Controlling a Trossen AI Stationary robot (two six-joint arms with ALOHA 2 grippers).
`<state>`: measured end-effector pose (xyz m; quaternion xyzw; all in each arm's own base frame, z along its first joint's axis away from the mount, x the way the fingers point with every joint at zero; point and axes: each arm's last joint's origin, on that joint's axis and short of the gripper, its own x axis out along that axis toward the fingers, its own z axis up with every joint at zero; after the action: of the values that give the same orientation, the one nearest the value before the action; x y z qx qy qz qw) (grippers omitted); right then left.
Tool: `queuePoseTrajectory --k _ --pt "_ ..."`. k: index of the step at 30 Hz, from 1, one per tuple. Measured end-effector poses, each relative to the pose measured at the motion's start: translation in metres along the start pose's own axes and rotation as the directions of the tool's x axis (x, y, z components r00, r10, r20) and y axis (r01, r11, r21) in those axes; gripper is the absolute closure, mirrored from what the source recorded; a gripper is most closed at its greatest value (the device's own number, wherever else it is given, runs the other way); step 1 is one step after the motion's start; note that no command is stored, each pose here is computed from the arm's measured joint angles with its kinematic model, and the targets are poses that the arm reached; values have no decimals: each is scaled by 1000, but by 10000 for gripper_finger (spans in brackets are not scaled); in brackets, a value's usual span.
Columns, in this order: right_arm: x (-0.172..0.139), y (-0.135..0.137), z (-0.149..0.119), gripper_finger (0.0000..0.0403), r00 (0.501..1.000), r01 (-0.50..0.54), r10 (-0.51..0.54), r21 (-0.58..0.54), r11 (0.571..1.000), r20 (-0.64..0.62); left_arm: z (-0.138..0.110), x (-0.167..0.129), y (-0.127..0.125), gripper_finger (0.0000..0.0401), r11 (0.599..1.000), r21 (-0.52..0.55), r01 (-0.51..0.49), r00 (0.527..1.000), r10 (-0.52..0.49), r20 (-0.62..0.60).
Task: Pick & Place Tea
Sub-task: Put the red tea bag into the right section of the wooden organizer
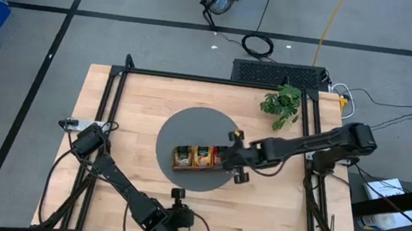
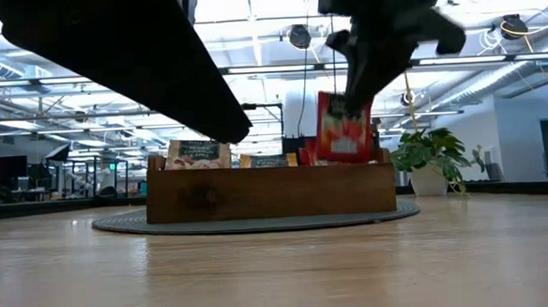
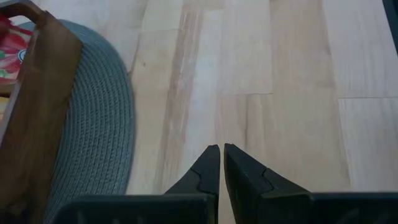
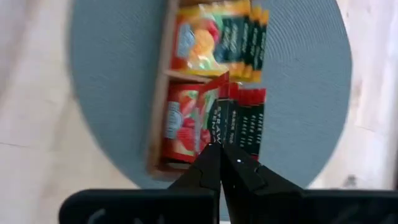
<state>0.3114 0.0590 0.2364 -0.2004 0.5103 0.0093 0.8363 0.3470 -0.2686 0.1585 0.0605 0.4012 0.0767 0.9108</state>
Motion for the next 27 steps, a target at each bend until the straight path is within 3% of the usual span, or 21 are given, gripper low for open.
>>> queuePoseTrajectory --k 3,11,19,27 --pt "12 1 0 403 998 43 -45 -32 999 -40 0 0 0 370 1000 1 -2 1000 2 0" --pt "34 7 3 403 998 36 -40 -68 997 -56 0 0 0 370 1000 4 -5 1000 5 2" --pt "41 9 4 403 998 39 -38 7 999 -50 0 0 0 370 1000 7 -7 1000 7 -2" --pt "49 17 -5 385 995 -87 89 30 996 -48 -1 -1 0 370 1000 3 -11 1000 11 -9"
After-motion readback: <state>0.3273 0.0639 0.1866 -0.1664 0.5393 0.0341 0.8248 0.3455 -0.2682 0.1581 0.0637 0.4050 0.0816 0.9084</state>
